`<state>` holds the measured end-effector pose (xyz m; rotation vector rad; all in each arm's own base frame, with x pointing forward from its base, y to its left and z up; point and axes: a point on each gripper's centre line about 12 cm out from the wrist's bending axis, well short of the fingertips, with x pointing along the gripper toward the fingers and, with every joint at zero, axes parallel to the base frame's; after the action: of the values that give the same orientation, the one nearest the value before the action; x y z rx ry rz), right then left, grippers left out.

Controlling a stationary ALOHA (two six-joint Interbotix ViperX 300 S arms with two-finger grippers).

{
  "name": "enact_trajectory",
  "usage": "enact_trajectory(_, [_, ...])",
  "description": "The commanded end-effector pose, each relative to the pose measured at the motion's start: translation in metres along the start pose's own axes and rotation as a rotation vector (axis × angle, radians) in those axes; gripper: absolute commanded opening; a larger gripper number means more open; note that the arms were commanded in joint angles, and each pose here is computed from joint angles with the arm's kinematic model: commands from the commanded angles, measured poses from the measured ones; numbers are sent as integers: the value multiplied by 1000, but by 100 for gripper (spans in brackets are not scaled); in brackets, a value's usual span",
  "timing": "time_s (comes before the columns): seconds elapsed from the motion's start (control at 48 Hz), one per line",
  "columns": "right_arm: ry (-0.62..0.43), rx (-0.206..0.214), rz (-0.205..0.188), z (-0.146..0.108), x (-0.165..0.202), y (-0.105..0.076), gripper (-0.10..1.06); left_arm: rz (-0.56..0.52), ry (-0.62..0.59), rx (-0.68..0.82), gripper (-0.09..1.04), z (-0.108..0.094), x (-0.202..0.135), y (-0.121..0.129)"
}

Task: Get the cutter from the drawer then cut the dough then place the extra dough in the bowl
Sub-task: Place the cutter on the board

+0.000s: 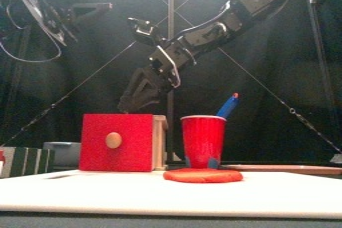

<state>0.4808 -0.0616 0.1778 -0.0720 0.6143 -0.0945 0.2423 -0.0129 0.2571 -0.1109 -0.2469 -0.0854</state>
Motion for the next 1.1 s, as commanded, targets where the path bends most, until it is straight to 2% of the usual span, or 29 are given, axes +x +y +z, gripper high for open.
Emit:
enact_trajectory(0.021, [-19, 3, -6, 8, -3, -3, 80, 3, -31, -3, 71, 7, -1, 0])
enact_trajectory(0.125, [-7, -8, -6, 4, 0, -3, 80, 2, -28, -5, 71, 5, -4, 0])
enact_trajectory(0.521, [39, -5, -5, -9, 10, -3, 77, -3, -28, -8, 71, 5, -4, -1])
enact_trajectory(0.896, [47, -14, -5, -9, 10, -3, 51, 23, -28, -29, 71, 5, -5, 2])
enact_trajectory(1.104, [-17, -48, -3, 16, -4, 1, 49, 23, -27, -27, 71, 4, -5, 2])
